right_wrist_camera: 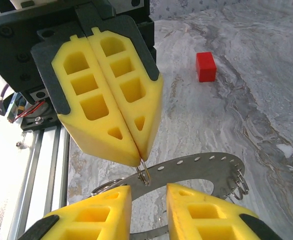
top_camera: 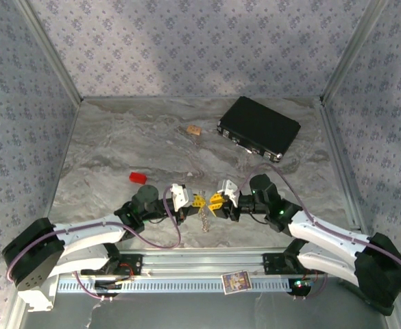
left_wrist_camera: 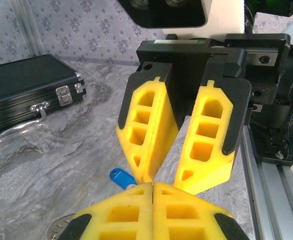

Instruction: Put the keys on the keyring

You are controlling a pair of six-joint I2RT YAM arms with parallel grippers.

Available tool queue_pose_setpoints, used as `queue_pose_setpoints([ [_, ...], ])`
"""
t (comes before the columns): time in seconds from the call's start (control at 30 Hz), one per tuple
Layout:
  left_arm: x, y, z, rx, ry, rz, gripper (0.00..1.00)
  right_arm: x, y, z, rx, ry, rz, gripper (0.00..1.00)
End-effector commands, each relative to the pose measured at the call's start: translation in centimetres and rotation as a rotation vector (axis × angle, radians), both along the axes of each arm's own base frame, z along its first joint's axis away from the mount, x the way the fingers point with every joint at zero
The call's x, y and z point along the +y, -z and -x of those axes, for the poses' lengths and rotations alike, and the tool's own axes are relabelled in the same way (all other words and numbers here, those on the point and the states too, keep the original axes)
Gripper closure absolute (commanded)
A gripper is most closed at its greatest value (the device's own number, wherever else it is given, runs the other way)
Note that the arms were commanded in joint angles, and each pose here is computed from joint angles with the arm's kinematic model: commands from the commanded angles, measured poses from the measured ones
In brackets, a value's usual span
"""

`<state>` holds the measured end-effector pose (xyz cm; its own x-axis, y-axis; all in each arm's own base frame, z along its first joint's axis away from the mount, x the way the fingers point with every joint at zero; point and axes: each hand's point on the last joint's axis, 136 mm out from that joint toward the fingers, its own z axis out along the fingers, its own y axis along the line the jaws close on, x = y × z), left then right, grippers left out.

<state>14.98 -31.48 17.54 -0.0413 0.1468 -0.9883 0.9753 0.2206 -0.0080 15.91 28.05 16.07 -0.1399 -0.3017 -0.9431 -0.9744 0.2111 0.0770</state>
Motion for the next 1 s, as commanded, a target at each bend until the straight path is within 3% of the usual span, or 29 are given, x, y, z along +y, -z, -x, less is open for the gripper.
queue_pose_setpoints([
  [0.0, -0.5, -1.9, 0.6, -0.052, 0.047, 0.059, 1.0, 1.0, -2.2, 0.1, -0.053, -0.05, -0.05, 0.76],
  [0.2, -0.6, -2.0, 0.6, -0.053, 0.048, 0.065, 1.0, 1.5, -2.3, 0.2, -0.052, -0.071, -0.059, 0.81],
  [0.37, -0.7, -2.0, 0.5, -0.051, 0.042, 0.063, 1.0, 1.9, -2.6, 0.0, -0.059, -0.077, -0.062, 1.0],
  [0.43, -0.5, -1.9, -0.1, -0.048, 0.006, 0.053, 0.98, 1.7, -2.3, 0.0, -0.062, -0.078, -0.037, 1.0],
  [0.57, 0.3, -0.9, -1.0, -0.032, -0.061, -0.034, 0.57, 1.1, -2.1, -0.2, -0.074, -0.067, 0.031, 1.0],
  [0.63, 0.8, -0.3, -0.9, -0.041, -0.071, -0.079, 0.5, 0.9, -2.1, -0.3, -0.085, -0.062, 0.069, 1.0],
  [0.8, 1.9, 1.1, -0.6, -0.049, -0.073, -0.184, 0.51, 0.6, -1.9, -0.4, -0.104, -0.063, 0.152, 1.0],
  [0.97, 1.9, 1.4, -0.5, -0.07, -0.052, -0.231, 0.59, 1.0, -1.6, -0.1, -0.128, -0.096, 0.243, 1.0],
])
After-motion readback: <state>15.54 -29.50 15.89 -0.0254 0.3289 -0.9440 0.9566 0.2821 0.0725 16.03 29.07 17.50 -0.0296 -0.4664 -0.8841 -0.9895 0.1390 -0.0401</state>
